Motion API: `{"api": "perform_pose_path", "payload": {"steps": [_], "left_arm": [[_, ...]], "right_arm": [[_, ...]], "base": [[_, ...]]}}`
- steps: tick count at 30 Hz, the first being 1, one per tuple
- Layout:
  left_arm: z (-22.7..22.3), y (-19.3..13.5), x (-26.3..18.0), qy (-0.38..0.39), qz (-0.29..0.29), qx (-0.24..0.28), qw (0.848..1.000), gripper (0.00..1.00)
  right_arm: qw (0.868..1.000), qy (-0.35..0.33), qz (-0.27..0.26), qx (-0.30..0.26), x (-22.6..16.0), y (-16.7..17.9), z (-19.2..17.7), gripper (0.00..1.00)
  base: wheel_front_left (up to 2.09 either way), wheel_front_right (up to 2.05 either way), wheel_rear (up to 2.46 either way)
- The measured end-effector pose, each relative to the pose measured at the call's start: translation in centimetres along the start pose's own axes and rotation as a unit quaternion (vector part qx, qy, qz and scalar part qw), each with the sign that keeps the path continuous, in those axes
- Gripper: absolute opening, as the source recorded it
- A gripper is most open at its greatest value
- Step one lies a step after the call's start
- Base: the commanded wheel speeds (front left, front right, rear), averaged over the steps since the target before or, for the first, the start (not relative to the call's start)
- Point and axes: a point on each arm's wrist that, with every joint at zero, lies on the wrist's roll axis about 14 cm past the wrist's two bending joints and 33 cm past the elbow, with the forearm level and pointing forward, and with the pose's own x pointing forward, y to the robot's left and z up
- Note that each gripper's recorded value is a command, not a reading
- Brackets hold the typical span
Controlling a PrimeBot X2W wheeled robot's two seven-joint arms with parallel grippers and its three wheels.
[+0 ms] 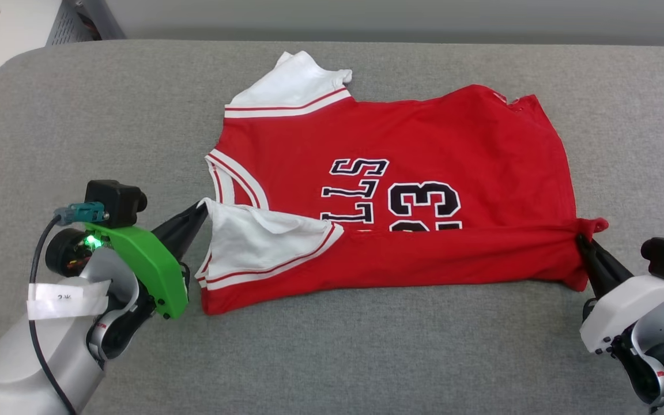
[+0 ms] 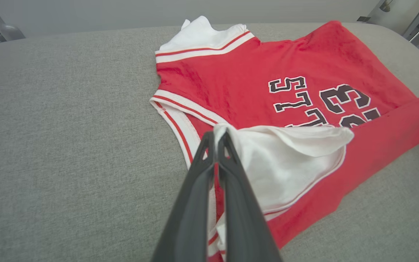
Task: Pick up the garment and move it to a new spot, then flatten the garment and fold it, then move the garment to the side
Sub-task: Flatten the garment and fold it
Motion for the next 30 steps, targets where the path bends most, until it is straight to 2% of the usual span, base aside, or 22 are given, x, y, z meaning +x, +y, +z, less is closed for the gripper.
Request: {"api": "perform_pose_path", "payload": {"steps": [10, 11, 12, 13, 14, 16, 23, 30], "left_arm": [[-2.2, 1.6, 2.7, 0.052, 0.02, 0.011, 0.998, 0.0], [-2.7, 1.8, 2.9, 0.063, 0.023, 0.004, 0.998, 0.16], [-3.2, 1.9, 3.0, 0.075, 0.027, -0.007, 0.997, 0.85], [-3.7, 2.0, 3.1, 0.084, 0.029, -0.016, 0.996, 1.0], [-4.1, 2.0, 3.2, 0.091, 0.031, -0.023, 0.995, 1.0], [-4.1, 2.2, 3.3, 0.087, 0.037, -0.025, 0.995, 1.0], [-0.5, 2.2, 2.9, -0.006, 0.056, -0.036, 0.998, 1.0], [0.9, 1.0, 0.6, -0.055, 0.063, -0.064, 0.994, 1.0]], "right_arm": [[1.0, 0.031, -0.002, -0.003, 1.4, -0.2, -1.7, 0.0], [0.999, 0.035, -0.002, -0.003, 1.6, -0.2, -1.9, 0.0], [0.999, 0.04, -0.002, -0.003, 1.7, -0.2, -2.1, 0.32], [0.999, 0.043, -0.001, -0.004, 1.8, -0.2, -2.3, 0.62], [0.999, 0.044, -0.001, -0.003, 1.9, -0.2, -2.3, 1.0], [0.999, 0.044, -0.004, 0.004, 2.0, -0.3, -2.3, 1.0], [0.999, 0.032, 0.006, -0.011, 1.7, 0.3, -0.4, 1.0], [0.999, 0.046, 0.01, -0.023, -0.5, 0.8, 0.6, 1.0]], "base": [[0.0, 0.0, 0.0], [0.0, 0.0, 0.0], [0.0, 0.0, 0.0], [0.0, 0.0, 0.0], [0.0, 0.0, 0.0], [0.0, 0.0, 0.0], [0.0, 0.0, 0.0], [0.0, 0.0, 0.0]]}}
